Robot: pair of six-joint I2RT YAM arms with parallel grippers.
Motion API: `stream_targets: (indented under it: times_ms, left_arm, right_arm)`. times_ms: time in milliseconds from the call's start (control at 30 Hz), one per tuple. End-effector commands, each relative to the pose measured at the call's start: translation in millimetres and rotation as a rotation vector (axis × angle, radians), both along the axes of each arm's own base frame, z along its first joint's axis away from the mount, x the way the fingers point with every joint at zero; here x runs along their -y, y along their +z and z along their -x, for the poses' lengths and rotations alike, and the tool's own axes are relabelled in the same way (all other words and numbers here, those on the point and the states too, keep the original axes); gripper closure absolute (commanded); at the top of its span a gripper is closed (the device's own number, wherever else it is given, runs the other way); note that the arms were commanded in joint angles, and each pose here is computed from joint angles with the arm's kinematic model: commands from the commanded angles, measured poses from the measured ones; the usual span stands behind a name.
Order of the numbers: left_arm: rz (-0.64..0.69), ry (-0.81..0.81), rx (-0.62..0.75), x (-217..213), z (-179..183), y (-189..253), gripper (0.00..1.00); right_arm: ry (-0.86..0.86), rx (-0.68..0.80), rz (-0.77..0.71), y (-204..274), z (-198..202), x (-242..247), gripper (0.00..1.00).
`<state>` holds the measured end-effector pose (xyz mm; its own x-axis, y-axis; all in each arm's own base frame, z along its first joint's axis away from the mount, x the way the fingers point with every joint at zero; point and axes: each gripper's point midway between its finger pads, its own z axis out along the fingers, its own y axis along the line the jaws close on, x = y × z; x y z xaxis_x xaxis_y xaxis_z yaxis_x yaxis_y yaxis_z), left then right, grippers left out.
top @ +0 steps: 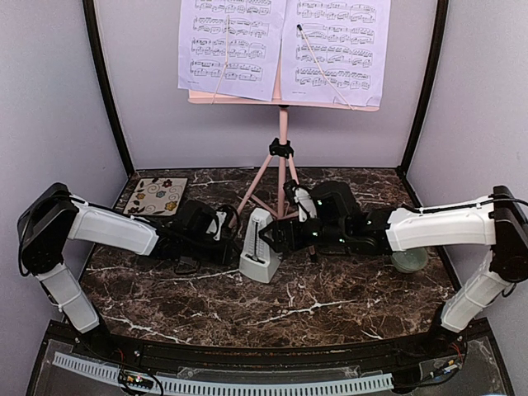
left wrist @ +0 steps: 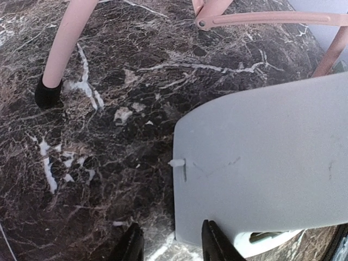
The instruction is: Set up the instrument practice props
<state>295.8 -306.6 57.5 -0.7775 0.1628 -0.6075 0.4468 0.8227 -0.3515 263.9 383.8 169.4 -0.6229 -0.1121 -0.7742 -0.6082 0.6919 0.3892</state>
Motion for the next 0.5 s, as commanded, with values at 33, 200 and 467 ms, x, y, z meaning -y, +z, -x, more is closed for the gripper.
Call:
stream_targets:
  times_ms: [33,200,467]
  left_arm:
    - [0.132,-0.086,-0.008,32.0,12.8,17.9,0.62]
    - [0.182,-0.142,-0.008,50.4,20.2,22.9,0.63]
    - [0.194,-0.139,0.006,52.1,18.0,27.5,0.63]
  right_arm:
    - [-0.033,0.020,-0.023,10.0,2.0,8.8,0.00]
    - [-0.045,0.023,-0.020,10.0,1.3,10.8,0.02]
    - [-0.083,0.047,-0.006,10.7,-2.5,19.4,0.17]
